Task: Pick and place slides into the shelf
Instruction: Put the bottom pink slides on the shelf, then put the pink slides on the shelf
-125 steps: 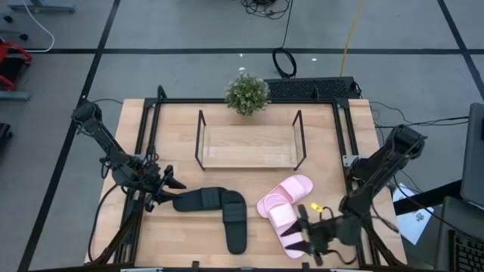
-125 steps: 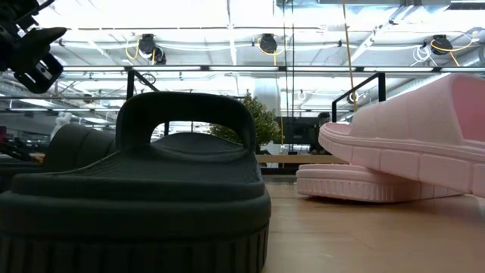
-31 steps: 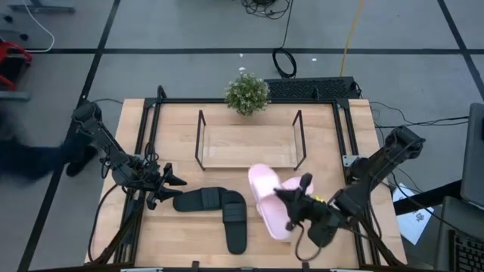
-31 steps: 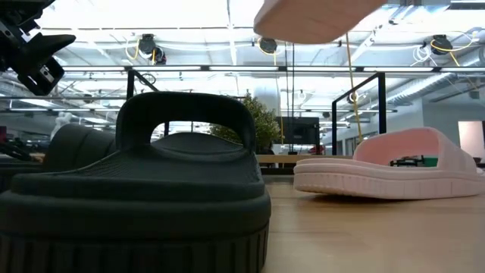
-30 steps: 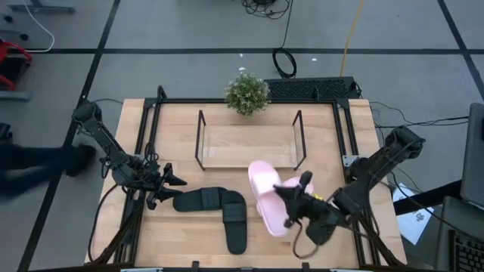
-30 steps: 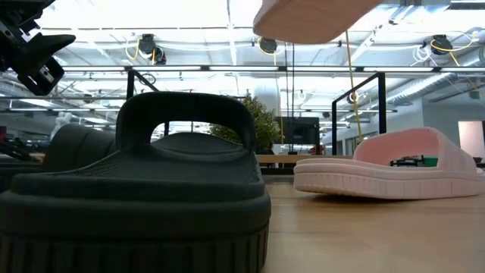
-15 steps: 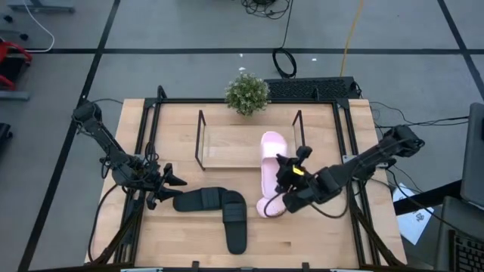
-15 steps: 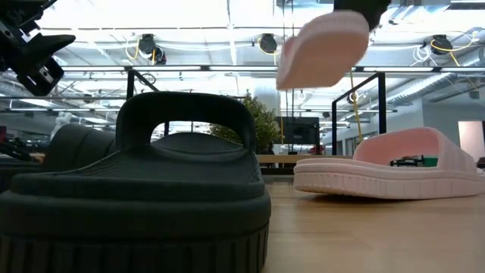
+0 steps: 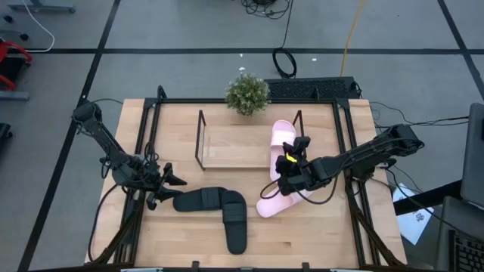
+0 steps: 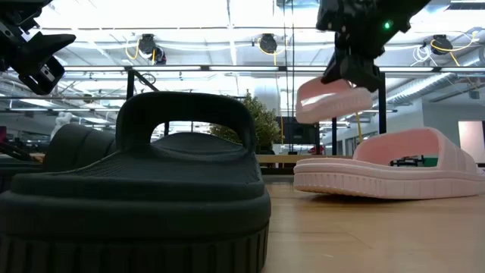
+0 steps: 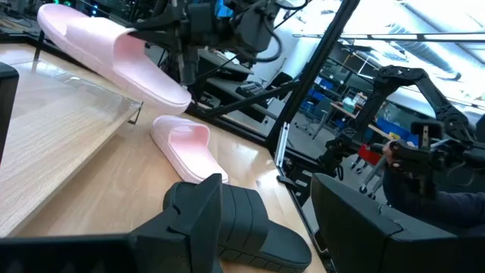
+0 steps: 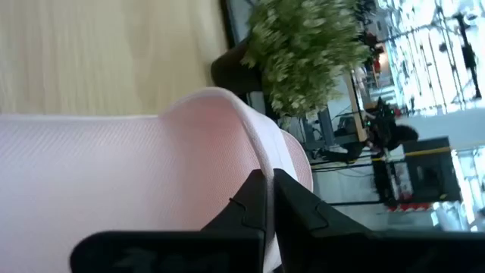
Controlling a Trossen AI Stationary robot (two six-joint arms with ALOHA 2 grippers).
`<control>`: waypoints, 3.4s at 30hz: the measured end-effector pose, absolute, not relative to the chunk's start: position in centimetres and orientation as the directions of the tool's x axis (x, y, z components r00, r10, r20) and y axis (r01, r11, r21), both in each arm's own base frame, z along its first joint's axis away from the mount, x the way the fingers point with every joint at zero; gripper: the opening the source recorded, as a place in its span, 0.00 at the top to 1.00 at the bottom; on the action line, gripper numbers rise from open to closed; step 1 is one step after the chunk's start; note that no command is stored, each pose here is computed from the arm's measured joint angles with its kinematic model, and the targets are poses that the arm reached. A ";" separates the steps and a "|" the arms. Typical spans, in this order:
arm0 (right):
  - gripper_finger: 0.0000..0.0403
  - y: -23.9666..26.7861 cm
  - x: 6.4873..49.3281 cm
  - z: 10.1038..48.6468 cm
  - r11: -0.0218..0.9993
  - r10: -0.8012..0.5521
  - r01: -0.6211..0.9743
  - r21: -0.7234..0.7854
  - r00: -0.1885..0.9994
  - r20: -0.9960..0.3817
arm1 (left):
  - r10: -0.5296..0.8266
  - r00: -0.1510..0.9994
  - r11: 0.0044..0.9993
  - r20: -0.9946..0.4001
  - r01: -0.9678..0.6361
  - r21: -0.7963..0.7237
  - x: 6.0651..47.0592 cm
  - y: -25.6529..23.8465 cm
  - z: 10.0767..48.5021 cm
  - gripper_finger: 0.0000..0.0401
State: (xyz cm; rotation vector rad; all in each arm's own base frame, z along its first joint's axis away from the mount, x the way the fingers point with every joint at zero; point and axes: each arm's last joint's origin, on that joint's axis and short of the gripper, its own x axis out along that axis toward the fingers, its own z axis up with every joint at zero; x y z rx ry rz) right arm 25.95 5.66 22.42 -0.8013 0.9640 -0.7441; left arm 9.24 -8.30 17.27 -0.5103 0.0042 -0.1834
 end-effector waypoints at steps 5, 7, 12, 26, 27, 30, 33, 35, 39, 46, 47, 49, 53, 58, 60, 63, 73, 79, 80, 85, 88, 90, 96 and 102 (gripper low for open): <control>1.00 5.1 25.8 21.7 0.483 -0.831 0.098 -0.870 0.363 -0.421 | -0.176 0.984 0.859 0.042 0.174 -0.482 9.2 -8.3 17.3 0.51; 1.00 5.0 25.8 21.6 0.475 -0.832 0.074 -0.877 0.362 -0.420 | -0.175 0.984 0.860 0.041 0.173 -0.480 9.2 -8.3 17.3 0.51; 1.00 5.0 26.4 21.8 0.459 -0.827 0.042 -0.887 0.384 -0.410 | -0.175 0.984 0.860 0.041 0.173 -0.480 9.2 -8.3 17.3 0.51; 1.00 2.0 28.0 22.0 0.506 -0.799 -0.013 -0.863 0.371 -0.474 | -0.175 0.984 0.859 0.041 0.173 -0.483 9.2 -8.3 17.3 0.51; 1.00 1.9 28.0 22.0 0.503 -0.801 -0.015 -0.864 0.367 -0.473 | -0.175 0.984 0.859 0.041 0.173 -0.483 9.2 -8.3 17.3 0.51; 1.00 1.4 28.0 22.0 0.492 -0.808 -0.032 -0.870 0.355 -0.470 | -0.175 0.984 0.859 0.041 0.173 -0.483 9.2 -8.3 17.3 0.51; 1.00 1.0 28.1 22.0 0.498 -0.808 -0.038 -0.867 0.343 -0.479 | -0.175 0.984 0.859 0.041 0.173 -0.483 9.2 -8.3 17.3 0.51; 1.00 0.6 28.0 21.7 0.512 -0.800 -0.042 -0.858 0.341 -0.494 | -0.175 0.984 0.859 0.041 0.173 -0.483 9.2 -8.3 17.3 0.51; 1.00 0.1 27.6 20.6 0.512 -0.804 -0.058 -0.857 0.321 -0.502 | -0.174 0.984 0.859 0.041 0.173 -0.482 9.2 -8.3 17.3 0.51; 1.00 0.0 26.7 18.5 0.484 -0.811 -0.094 -0.870 0.325 -0.486 | -0.175 0.984 0.859 0.041 0.173 -0.482 9.2 -8.3 17.3 0.51; 1.00 0.0 26.7 18.3 0.483 -0.812 -0.096 -0.870 0.323 -0.487 | -0.175 0.984 0.859 0.041 0.173 -0.482 9.2 -8.3 17.3 0.51; 1.00 0.0 26.6 18.2 0.483 -0.812 -0.098 -0.870 0.322 -0.487 | -0.174 0.984 0.859 0.041 0.172 -0.482 9.2 -8.3 17.3 0.51; 1.00 0.0 26.6 18.2 0.480 -0.812 -0.106 -0.871 0.322 -0.487 | -0.174 0.984 0.859 0.041 0.173 -0.482 9.2 -8.3 17.3 0.51; 1.00 0.0 26.6 18.2 0.477 -0.812 -0.113 -0.871 0.322 -0.487 | -0.174 0.984 0.859 0.041 0.173 -0.482 9.2 -8.3 17.3 0.51; 1.00 0.0 26.6 18.2 0.476 -0.812 -0.117 -0.872 0.322 -0.487 | -0.174 0.984 0.859 0.041 0.172 -0.482 9.2 -8.3 17.3 0.51; 1.00 0.0 26.6 18.2 0.470 -0.813 -0.128 -0.873 0.321 -0.485 | -0.174 0.984 0.859 0.041 0.173 -0.482 9.2 -8.3 17.3 0.51; 1.00 0.0 26.6 18.2 0.453 -0.811 -0.181 -0.873 0.322 -0.488 | -0.174 0.984 0.869 0.041 0.173 -0.463 9.2 -8.3 17.3 0.51; 0.97 0.1 26.6 18.1 0.498 -0.777 -0.183 -0.848 0.340 -0.530 | -0.174 0.984 0.879 0.041 0.174 -0.444 9.2 -8.3 17.3 0.51; 0.96 0.1 26.6 18.1 0.503 -0.775 -0.177 -0.846 0.341 -0.532 | -0.174 0.984 0.878 0.041 0.174 -0.445 9.2 -8.3 17.3 0.51; 0.96 0.1 26.7 18.1 0.500 -0.780 -0.157 -0.851 0.346 -0.522 | -0.174 0.984 0.878 0.041 0.174 -0.445 9.2 -8.3 17.3 0.51; 0.95 0.1 26.7 18.1 0.502 -0.778 -0.156 -0.851 0.347 -0.523 | -0.174 0.984 0.878 0.041 0.174 -0.445 9.2 -8.3 17.3 0.51; 0.95 0.1 26.8 18.1 0.502 -0.778 -0.154 -0.851 0.349 -0.522 | -0.174 0.984 0.880 0.041 0.174 -0.443 9.2 -8.3 17.3 0.51; 0.88 0.2 27.0 18.2 0.517 -0.767 -0.134 -0.845 0.366 -0.527 | -0.174 0.984 0.880 0.042 0.174 -0.443 9.2 -8.3 17.3 0.51; 0.76 0.3 27.3 18.3 0.535 -0.756 -0.091 -0.840 0.392 -0.524 | -0.174 0.984 0.880 0.042 0.174 -0.442 9.2 -8.3 17.3 0.51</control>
